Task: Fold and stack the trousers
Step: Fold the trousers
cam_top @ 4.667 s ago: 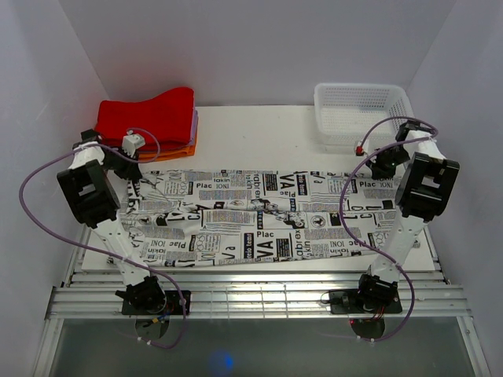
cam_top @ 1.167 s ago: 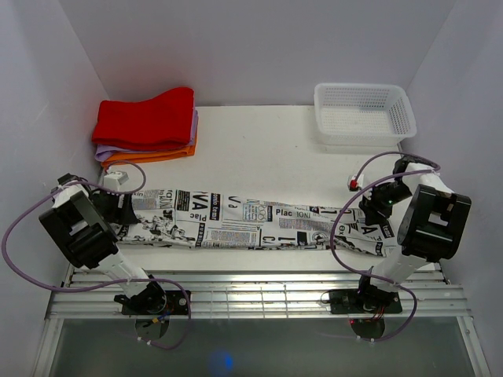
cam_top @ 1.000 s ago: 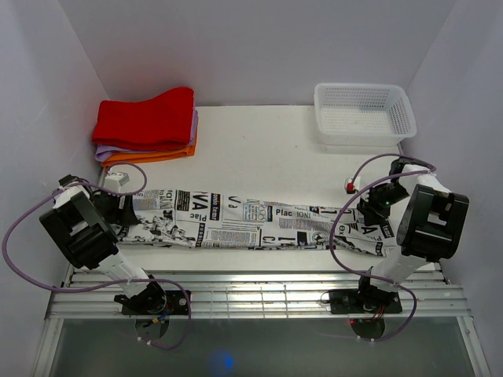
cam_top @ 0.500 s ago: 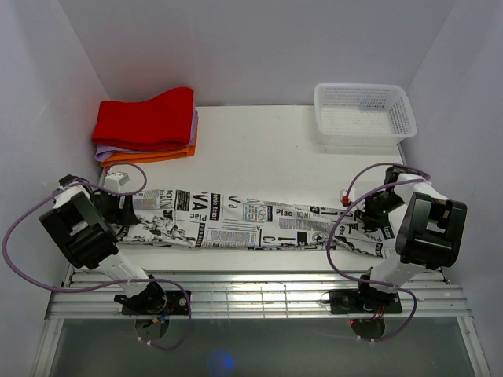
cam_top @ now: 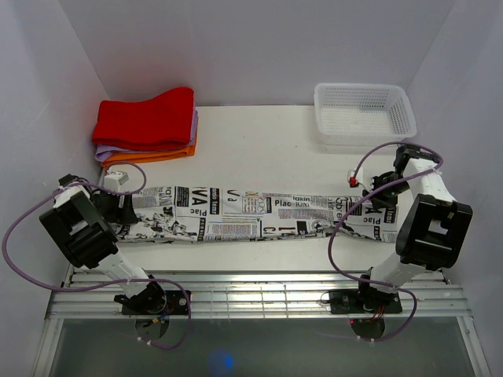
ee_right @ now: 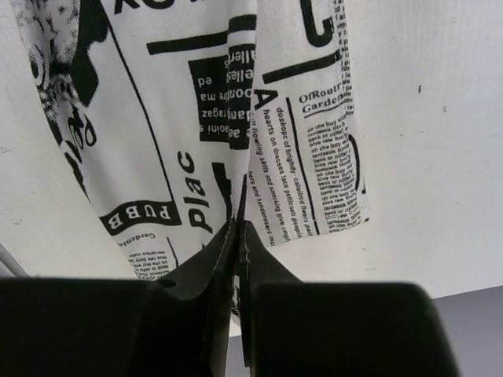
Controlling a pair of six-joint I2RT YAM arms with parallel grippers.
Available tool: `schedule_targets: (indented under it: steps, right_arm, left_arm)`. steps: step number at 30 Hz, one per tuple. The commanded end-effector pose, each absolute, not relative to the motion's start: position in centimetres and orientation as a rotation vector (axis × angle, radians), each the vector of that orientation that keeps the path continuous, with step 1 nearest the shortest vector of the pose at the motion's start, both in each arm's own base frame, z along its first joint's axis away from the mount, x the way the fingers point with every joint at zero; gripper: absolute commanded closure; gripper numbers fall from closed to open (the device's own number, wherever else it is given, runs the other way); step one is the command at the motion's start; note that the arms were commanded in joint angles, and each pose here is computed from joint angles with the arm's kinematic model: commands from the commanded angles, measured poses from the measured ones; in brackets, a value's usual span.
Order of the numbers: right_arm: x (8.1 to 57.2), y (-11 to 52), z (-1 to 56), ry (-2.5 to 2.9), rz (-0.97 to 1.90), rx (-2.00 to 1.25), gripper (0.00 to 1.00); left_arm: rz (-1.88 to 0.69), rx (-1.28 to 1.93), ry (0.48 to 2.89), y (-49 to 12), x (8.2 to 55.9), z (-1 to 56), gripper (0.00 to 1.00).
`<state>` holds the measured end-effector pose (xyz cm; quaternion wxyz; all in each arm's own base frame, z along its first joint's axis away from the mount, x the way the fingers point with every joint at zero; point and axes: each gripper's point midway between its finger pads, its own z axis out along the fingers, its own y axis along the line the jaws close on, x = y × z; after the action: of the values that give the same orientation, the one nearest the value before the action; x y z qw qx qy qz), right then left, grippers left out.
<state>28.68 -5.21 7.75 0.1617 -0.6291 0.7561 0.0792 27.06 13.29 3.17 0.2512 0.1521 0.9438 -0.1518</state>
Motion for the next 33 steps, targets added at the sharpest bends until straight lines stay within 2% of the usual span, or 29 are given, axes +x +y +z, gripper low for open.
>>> schedule_targets:
  steps: [1, 8, 16, 23, 26, 30, 33]
  right_arm:
    - [28.0, -5.7, 7.5, 2.197, 0.254, -1.820, 0.92]
    - [29.4, -6.3, 7.8, 2.211, 0.227, -1.793, 0.92]
    - [34.5, -7.0, 9.3, 2.192, 0.139, -1.693, 0.92]
    - [34.9, -6.7, 4.5, 2.291, 0.221, -1.673, 0.92]
    - [35.1, -6.7, 2.9, 2.323, 0.192, -1.634, 0.71]
    - [36.0, -7.3, 4.2, 2.363, 0.143, -1.540, 0.44]
    - [36.7, -7.9, 7.1, 2.354, 0.083, -1.455, 0.36]
  left_arm:
    - [-0.367, 0.424, 2.588, 14.1, 26.8, 1.9, 0.18]
    - [-0.362, 0.426, 2.598, 14.4, 26.6, 1.6, 0.19]
    - [-0.370, 0.417, 2.609, 14.5, 26.5, 1.2, 0.19]
    - [-0.352, 0.412, 2.618, 14.7, 26.5, 1.2, 0.18]
    - [-0.374, 0.423, 2.589, 14.2, 26.7, 2.0, 0.17]
    - [-0.392, 0.480, 2.461, 13.3, 28.0, 6.3, 0.15]
    - [-0.428, 0.584, 2.330, 11.7, 28.6, 10.4, 0.14]
